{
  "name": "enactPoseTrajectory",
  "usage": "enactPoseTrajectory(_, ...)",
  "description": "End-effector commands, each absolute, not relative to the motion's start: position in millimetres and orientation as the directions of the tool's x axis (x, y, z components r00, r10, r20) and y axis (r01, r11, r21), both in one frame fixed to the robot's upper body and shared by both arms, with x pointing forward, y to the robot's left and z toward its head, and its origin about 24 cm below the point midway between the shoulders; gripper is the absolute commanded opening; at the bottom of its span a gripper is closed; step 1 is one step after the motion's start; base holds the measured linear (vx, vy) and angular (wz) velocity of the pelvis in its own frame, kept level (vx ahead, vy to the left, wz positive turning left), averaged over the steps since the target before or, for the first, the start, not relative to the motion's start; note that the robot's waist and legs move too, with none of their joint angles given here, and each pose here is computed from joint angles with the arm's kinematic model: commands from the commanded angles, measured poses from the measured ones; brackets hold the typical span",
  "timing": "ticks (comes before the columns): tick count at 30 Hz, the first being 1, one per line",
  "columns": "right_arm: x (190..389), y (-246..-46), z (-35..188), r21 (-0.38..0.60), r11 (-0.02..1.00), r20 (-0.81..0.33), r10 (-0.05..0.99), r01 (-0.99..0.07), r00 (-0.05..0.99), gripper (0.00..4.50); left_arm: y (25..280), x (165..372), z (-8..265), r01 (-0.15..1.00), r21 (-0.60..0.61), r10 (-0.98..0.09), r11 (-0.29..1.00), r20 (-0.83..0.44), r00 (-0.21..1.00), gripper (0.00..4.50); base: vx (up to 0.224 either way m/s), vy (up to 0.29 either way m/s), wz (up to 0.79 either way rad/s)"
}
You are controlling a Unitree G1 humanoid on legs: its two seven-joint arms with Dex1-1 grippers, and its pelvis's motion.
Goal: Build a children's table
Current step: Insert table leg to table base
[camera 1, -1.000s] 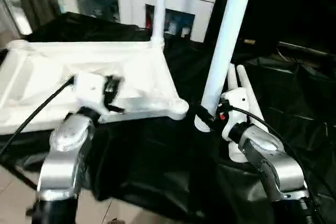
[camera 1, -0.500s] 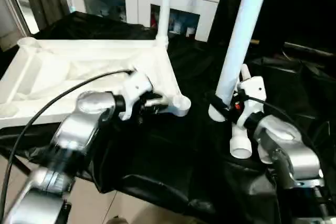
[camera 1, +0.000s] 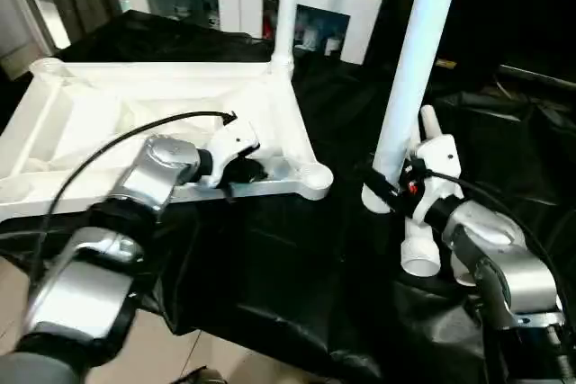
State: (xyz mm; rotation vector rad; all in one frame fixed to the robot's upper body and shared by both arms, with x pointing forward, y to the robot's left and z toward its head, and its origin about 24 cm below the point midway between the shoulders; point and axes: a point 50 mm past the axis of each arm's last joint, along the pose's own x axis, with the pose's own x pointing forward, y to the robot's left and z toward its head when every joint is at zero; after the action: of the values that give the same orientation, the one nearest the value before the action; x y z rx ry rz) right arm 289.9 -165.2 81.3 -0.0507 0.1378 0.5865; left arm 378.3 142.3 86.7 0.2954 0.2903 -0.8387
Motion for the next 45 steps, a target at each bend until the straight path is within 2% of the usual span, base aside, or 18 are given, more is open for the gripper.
enactPoseTrajectory(1,290.1,-165.1,90,-0.023,0.832,-0.106,0.550,-0.555,0.828,1.93,142,394,114,0.627,0.088,-0.609,0.774,-0.165,0.776,0.21,0.000,0.000,0.00)
enactPoseTrajectory(3,288.6,-163.2,89,-0.014,0.827,-0.113,0.558,-0.563,0.822,1.93,142,398,119,0.588,0.051,-0.580,0.807,-0.119,0.806,0.21,0.000,0.000,0.00)
enactPoseTrajectory(5,284.7,-159.2,86,-0.008,0.812,-0.128,0.578,-0.584,0.806,1.93,138,391,112,0.691,0.057,-0.674,0.721,-0.177,0.718,0.21,0.000,0.000,0.00)
enactPoseTrajectory(7,283.3,-158.5,85,-0.005,0.807,-0.132,0.584,-0.590,0.801,1.93,136,387,106,0.732,0.082,-0.701,0.677,-0.230,0.675,0.21,0.000,0.000,0.00)
enactPoseTrajectory(9,282.0,-158.1,85,-0.003,0.802,-0.139,0.591,-0.597,0.795,1.93,136,377,89,0.822,0.158,-0.741,0.547,-0.366,0.563,0.21,0.000,0.000,0.00)
enactPoseTrajectory(10,281.8,-157.9,84,-0.003,0.801,-0.142,0.592,-0.599,0.793,1.93,138,371,81,0.871,0.147,-0.763,0.468,-0.430,0.483,0.21,0.000,0.000,0.00)
enactPoseTrajectory(11,281.8,-157.9,84,-0.003,0.801,-0.142,0.592,-0.599,0.793,1.93,138,371,81,0.871,0.147,-0.763,0.468,-0.430,0.483,0.21,0.000,0.000,0.00)
enactPoseTrajectory(12,281.4,-157.6,84,-0.004,0.798,-0.145,0.595,-0.602,0.790,1.93,141,367,76,0.904,0.116,-0.775,0.411,-0.477,0.414,0.46,0.000,0.000,0.00)
enactPoseTrajectory(13,280.7,-158.0,85,-0.005,0.794,-0.147,0.600,-0.607,0.786,1.93,143,363,75,0.931,0.056,-0.799,0.362,-0.496,0.340,0.56,0.000,0.000,0.00)
enactPoseTrajectory(14,280.2,-159.4,85,-0.010,0.793,-0.150,0.601,-0.609,0.785,1.93,144,362,77,0.942,0.052,-0.802,0.331,-0.512,0.309,0.59,0.000,0.000,0.00)
enactPoseTrajectory(21,280.4,-159.1,84,-0.014,0.798,-0.148,0.595,-0.603,0.790,1.93,148,366,77,0.942,0.169,-0.723,0.291,-0.605,0.332,1.05,0.000,0.000,0.00)
enactPoseTrajectory(24,279.5,-156.9,84,-0.015,0.796,-0.146,0.598,-0.606,0.788,1.93,148,368,79,0.939,0.185,-0.710,0.289,-0.616,0.340,1.44,0.000,0.000,0.00)
enactPoseTrajectory(28,277.2,-155.8,85,-0.023,0.792,-0.145,0.601,-0.610,0.786,1.93,150,370,79,0.935,0.204,-0.684,0.291,-0.639,0.352,1.44,0.000,0.000,0.00)
enactPoseTrajectory(30,276.4,-157.4,85,-0.029,0.795,-0.143,0.596,-0.606,0.790,1.93,150,371,80,0.934,0.203,-0.681,0.292,-0.641,0.353,1.15,0.000,0.000,0.00)
enactPoseTrajectory(33,276.2,-161.3,86,-0.033,0.807,-0.135,0.580,-0.589,0.803,1.93,147,372,84,0.935,0.198,-0.704,0.296,-0.616,0.353,1.03,0.000,0.000,0.00)
enactPoseTrajectory(34,276.1,-161.8,86,-0.032,0.809,-0.134,0.579,-0.587,0.804,1.93,147,372,84,0.935,0.197,-0.708,0.295,-0.612,0.352,0.80,0.000,0.000,0.00)
enactPoseTrajectory(41,273.6,-157.1,83,-0.018,0.804,-0.132,0.587,-0.594,0.799,1.93,148,369,82,0.945,0.140,-0.748,0.296,-0.582,0.321,0.27,0.000,0.000,0.00)
enactPoseTrajectory(45,281.0,-149.2,90,0.049,0.797,-0.091,0.604,-0.602,0.792,1.93,149,368,82,0.933,0.069,-0.798,0.352,-0.499,0.338,0.02,0.000,0.000,0.00)
